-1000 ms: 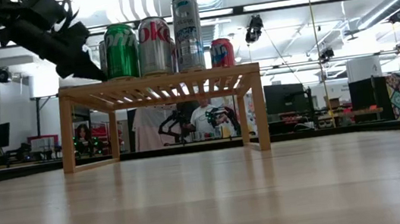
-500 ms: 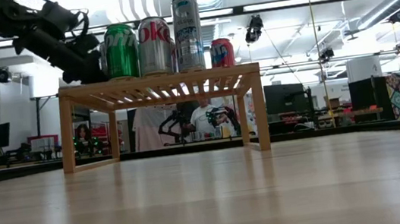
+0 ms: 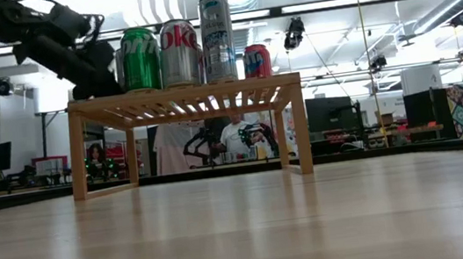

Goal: Place canned beverage on shelf
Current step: Put the yellow soda can on the shelf

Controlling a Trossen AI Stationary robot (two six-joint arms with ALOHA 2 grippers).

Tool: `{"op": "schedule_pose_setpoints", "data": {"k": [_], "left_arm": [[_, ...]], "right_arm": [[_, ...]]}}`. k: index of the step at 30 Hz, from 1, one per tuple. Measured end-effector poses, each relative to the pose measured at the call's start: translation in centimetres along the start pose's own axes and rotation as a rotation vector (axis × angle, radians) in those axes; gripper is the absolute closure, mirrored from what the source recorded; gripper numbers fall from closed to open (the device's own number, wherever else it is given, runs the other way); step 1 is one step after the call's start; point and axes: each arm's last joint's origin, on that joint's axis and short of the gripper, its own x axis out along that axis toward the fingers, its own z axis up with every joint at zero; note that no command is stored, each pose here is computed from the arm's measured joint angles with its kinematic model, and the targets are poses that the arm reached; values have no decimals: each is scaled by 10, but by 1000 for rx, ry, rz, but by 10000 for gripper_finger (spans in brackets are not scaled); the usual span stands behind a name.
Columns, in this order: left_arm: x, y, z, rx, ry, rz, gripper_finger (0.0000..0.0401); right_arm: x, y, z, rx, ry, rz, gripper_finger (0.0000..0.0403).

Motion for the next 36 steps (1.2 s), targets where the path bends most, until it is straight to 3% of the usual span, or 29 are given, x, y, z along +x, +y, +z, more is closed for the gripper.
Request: {"op": "schedule_pose_setpoints", "data": {"k": [5,13,20,27,36], "left_arm": [[-24,-12,5,-78,-77,-179,401],[-79,-36,11,-125,-249,-264,401],[-121,-61,13,-94,-428,-408,401],[-135,-70,10,-75,-501,-362,401],[-124,-72,18,-6,-508,-337,401]], "right_arm": [[-4,4,0,-23,-2,19,71],[-18,13,0,-59,-13,63,71],[-30,7,1,39,67,273,71],[-41,0,2,76,112,303,71],[-53,-8,4,107,138,318,71]]}}
